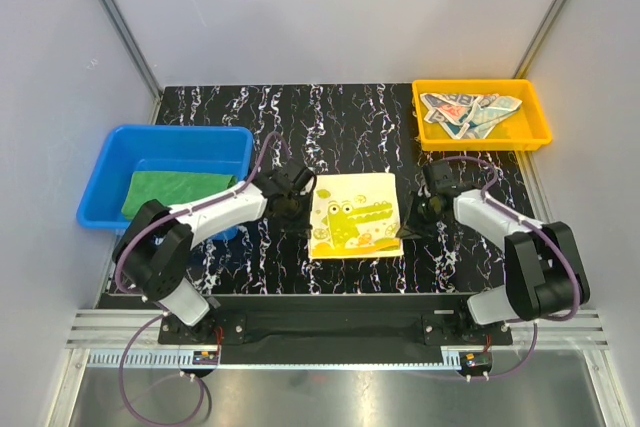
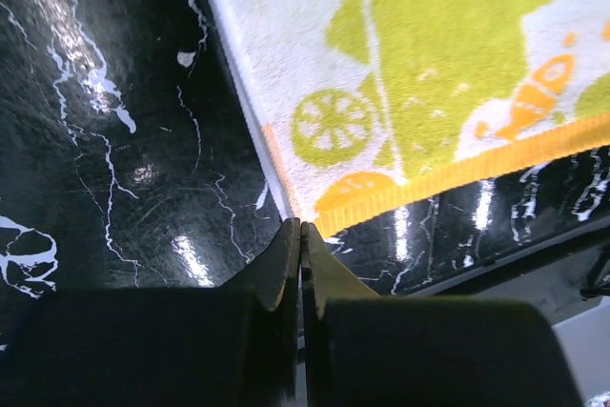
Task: Fold and stack the towels
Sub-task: Fold the towel
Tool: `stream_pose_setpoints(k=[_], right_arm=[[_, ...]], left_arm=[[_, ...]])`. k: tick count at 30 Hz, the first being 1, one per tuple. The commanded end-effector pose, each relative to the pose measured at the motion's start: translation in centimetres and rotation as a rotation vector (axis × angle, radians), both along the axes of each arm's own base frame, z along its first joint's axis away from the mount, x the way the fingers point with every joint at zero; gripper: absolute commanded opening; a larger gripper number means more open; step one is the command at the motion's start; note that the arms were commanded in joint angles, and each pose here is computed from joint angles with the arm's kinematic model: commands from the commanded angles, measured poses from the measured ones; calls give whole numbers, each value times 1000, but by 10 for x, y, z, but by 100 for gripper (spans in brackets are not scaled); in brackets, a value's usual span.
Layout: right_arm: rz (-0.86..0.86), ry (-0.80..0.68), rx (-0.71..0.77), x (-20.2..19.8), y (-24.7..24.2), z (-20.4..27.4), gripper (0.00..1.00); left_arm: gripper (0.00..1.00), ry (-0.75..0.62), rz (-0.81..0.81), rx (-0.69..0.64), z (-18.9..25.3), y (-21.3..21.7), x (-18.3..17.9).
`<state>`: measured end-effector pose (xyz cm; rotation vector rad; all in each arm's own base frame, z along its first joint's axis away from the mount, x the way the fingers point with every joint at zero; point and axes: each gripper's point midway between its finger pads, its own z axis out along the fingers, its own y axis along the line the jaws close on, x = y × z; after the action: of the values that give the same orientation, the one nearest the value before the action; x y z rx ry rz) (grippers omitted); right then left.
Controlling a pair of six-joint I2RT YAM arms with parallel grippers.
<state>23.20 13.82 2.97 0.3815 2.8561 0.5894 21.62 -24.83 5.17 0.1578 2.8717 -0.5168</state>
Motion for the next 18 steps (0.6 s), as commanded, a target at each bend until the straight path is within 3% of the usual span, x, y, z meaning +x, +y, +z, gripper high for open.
stream_pose_setpoints(k=[1,9,10,11,17,18], right_arm=[[17,-88,-26,10,-3,35,0],[31,-18,22,-18,10,8,2],[28,-23,22,-19,10,6,2],[24,-24,25,-19,11,5,2],[25,-44,28,-16,12,6,1],[25,-41,28,-17,12,6,1]], left_arm=[[0,-91,-10,-48,40,-5,10],[0,-74,-32,-129,24,-11,-8],[4,-90,-37,-150,24,-16,-5],[14,-88,-35,-148,20,-16,-5],[21,-93,-20,-87,2,-6,-3],[28,-92,-16,-81,0,-5,-4]])
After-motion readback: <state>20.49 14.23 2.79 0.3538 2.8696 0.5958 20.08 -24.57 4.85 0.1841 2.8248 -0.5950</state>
